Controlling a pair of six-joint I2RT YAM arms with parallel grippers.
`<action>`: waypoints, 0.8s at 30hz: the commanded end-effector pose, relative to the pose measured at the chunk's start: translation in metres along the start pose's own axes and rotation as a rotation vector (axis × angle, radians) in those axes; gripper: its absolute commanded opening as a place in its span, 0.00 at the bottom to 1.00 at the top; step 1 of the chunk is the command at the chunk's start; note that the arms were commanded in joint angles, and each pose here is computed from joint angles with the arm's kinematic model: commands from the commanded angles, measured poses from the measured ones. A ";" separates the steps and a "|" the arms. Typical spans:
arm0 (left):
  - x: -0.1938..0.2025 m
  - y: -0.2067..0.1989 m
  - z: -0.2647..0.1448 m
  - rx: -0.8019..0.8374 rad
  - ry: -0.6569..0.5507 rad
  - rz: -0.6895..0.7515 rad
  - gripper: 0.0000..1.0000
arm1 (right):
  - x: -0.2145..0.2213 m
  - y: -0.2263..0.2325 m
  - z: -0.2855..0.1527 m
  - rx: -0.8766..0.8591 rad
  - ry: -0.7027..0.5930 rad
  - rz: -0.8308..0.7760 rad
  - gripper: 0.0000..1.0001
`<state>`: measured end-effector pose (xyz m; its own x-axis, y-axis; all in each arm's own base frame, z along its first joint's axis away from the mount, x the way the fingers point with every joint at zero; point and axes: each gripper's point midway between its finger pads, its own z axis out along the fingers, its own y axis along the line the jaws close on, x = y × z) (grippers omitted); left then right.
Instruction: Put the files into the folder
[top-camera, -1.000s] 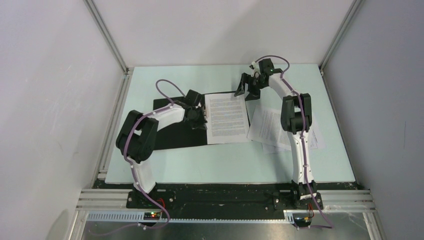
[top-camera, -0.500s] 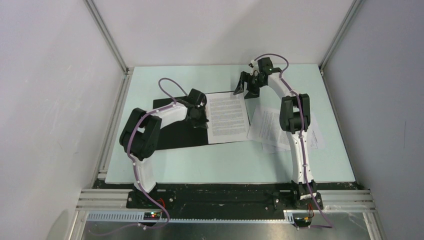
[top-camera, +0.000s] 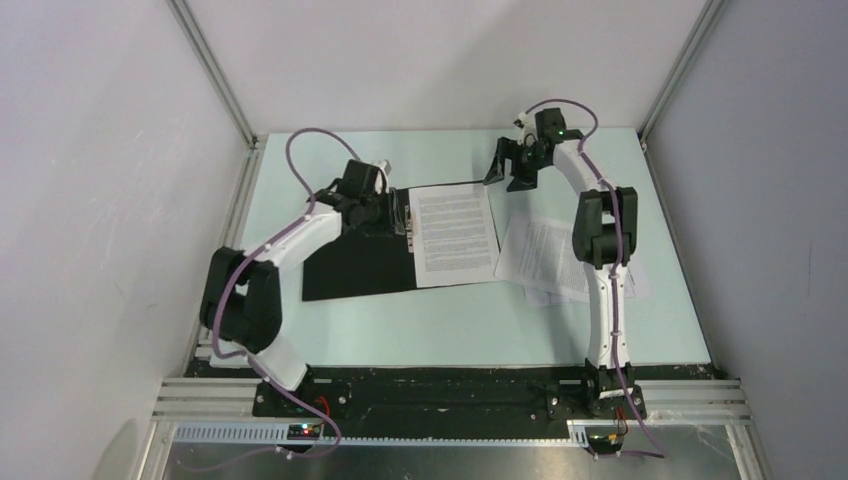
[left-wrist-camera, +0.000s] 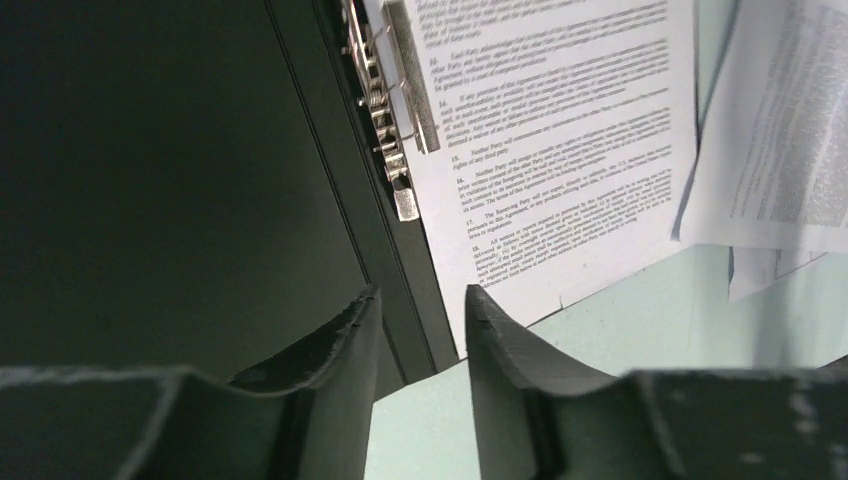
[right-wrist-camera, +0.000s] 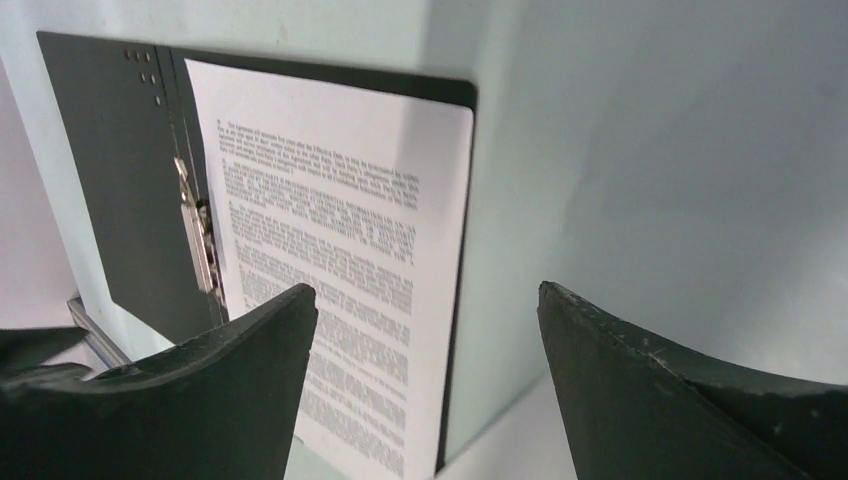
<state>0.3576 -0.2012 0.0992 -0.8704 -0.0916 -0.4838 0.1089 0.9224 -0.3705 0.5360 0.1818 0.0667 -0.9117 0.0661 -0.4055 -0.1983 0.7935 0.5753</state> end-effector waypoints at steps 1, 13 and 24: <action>-0.032 -0.012 -0.040 0.060 -0.126 0.286 0.46 | -0.021 0.012 -0.080 0.010 -0.093 -0.089 0.86; -0.098 -0.125 -0.029 0.337 -0.177 0.426 0.77 | 0.066 -0.106 -0.268 0.306 -0.230 0.224 0.88; -0.055 -0.185 0.060 0.464 0.081 0.198 0.91 | 0.149 -0.186 -0.283 0.329 -0.153 0.418 0.96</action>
<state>0.4244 -0.3709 0.1722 -0.7431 0.1557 -0.6508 0.5701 0.6565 -0.4939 0.3425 -0.1171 0.1107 -0.8091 0.4982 -0.3117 0.3285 0.8232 0.4630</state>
